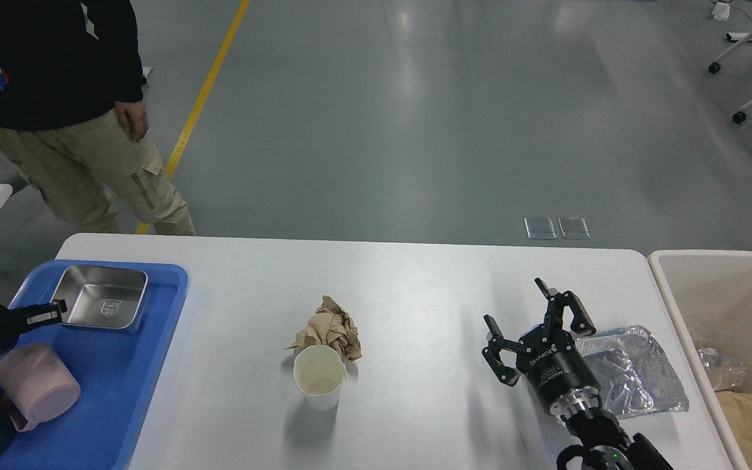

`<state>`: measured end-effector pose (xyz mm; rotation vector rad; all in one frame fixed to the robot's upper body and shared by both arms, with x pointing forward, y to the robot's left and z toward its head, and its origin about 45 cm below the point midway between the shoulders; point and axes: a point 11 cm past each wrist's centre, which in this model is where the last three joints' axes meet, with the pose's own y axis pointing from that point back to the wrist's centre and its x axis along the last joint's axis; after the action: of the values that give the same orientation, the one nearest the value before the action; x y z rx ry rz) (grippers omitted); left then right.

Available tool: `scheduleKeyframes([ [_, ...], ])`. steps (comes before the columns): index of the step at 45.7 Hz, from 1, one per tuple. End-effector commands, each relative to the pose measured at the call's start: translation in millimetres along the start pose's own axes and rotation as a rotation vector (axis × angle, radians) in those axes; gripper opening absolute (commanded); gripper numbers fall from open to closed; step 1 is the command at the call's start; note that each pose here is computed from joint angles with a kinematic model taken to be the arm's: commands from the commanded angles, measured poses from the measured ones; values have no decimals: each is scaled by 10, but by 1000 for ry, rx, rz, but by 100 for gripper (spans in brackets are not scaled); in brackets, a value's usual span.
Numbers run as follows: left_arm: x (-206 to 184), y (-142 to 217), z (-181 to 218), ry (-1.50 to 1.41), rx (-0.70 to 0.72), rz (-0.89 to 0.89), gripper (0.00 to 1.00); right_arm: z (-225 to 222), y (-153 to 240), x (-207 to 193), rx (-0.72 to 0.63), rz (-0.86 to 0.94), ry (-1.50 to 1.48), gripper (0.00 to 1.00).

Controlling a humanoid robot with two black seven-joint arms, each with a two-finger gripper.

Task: Tidy desktop
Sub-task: 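Lower the steel tray onto the blue tray and release it, then raise the left gripper away from the blue tray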

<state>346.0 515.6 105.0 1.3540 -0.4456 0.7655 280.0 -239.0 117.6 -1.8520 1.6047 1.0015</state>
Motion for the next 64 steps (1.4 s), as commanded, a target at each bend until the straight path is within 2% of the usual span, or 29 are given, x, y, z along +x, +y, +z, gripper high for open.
scheduleKeyframes([
  [1,-16,-15,10,-17,6,-6,8,1,1,1,0,0,0,100],
  [10,-116,1,-53,-25,23,-15,9,-1,0,-2,0,0,1,100],
  [15,-118,7,-70,-24,29,-10,14,-8,-1,-5,3,0,-1,100],
  [18,-121,5,-65,-20,27,-10,22,0,4,-5,0,-1,0,100],
  [22,-127,3,-49,-14,15,-14,28,0,4,-3,1,0,-1,100],
  [28,-173,-18,18,-5,-22,-37,41,-9,5,0,2,0,0,100],
  [35,-237,-102,257,40,-114,-91,67,-6,10,6,1,2,1,100],
  [38,-119,-127,348,49,-135,-80,75,0,19,14,0,5,-1,100],
  [44,19,-273,748,157,-233,-50,79,0,19,14,0,5,1,100],
  [48,162,-282,854,310,-287,10,81,-4,16,18,-1,6,3,100],
  [55,370,-234,920,501,-361,49,82,-17,17,35,-2,8,9,100],
  [64,625,-42,768,660,-444,105,84,-21,6,36,-3,9,14,100],
])
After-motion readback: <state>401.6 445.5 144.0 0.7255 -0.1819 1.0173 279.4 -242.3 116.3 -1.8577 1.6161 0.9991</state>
